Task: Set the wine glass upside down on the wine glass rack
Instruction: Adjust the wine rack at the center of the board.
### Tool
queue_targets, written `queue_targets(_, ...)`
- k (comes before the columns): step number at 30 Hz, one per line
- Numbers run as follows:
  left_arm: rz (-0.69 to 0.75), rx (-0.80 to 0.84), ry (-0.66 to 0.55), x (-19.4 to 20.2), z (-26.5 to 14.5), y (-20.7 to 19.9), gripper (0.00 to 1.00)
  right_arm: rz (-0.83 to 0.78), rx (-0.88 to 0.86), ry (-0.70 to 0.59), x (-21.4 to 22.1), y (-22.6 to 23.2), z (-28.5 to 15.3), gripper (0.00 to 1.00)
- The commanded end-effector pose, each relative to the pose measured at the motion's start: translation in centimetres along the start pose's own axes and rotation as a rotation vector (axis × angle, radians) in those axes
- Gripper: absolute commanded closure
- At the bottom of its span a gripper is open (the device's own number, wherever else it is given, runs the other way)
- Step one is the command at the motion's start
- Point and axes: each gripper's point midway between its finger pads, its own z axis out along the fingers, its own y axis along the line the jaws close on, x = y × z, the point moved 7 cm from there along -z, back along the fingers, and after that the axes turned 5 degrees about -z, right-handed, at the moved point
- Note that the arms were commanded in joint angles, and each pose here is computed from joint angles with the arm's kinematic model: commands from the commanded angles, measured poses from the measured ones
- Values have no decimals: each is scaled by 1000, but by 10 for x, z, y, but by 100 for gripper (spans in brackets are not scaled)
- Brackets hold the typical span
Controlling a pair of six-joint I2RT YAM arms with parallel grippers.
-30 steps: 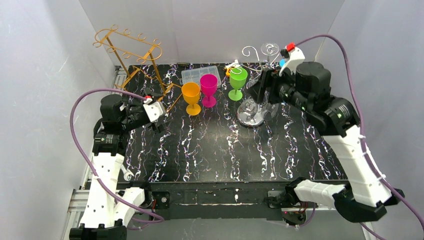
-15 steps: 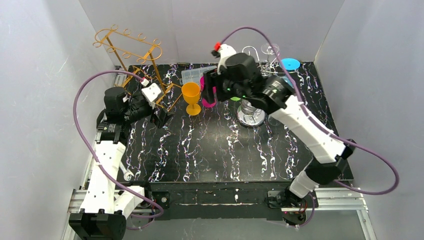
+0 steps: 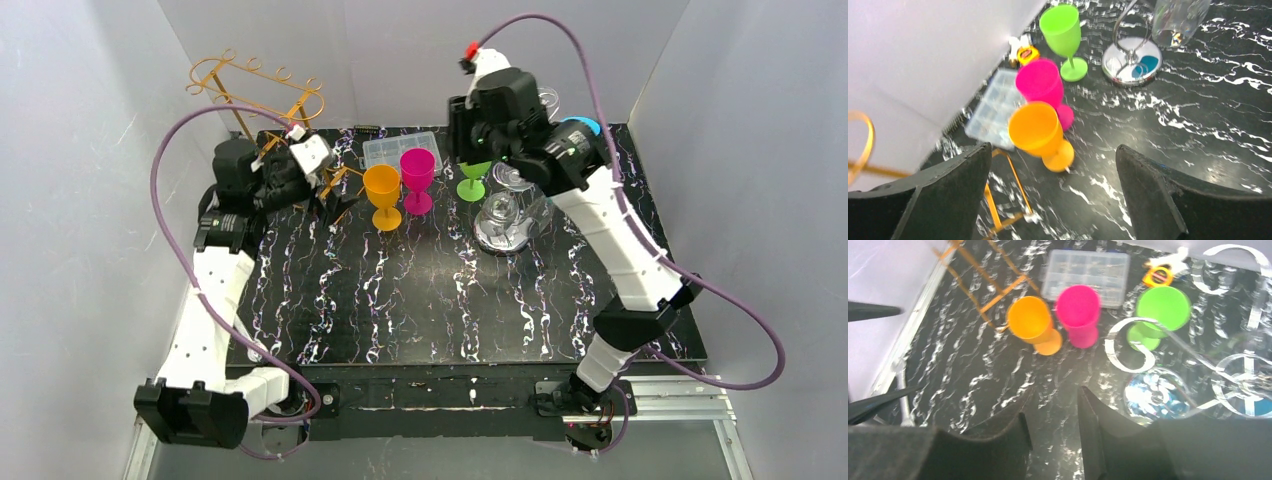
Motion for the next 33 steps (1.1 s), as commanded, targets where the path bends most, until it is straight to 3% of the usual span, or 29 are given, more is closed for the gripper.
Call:
queue_targets(1, 261, 107, -97, -40, 25, 1, 8, 107, 91, -51, -11, -47, -30, 60)
queue_targets(7, 606, 210, -147, -65, 73, -14, 11, 140, 197, -80, -16, -83, -66, 60)
queue_targets(15, 887, 251, -204, -74, 123, -37, 20, 131, 290, -6, 9, -101, -97, 63)
queue_targets(24, 1061, 199, -280, -82, 158, -44, 32, 146, 283, 61, 42, -102, -112, 79)
queue_targets(33, 1161, 222, -260, -79, 192, -51, 36, 145, 282, 113, 58, -103, -105, 82)
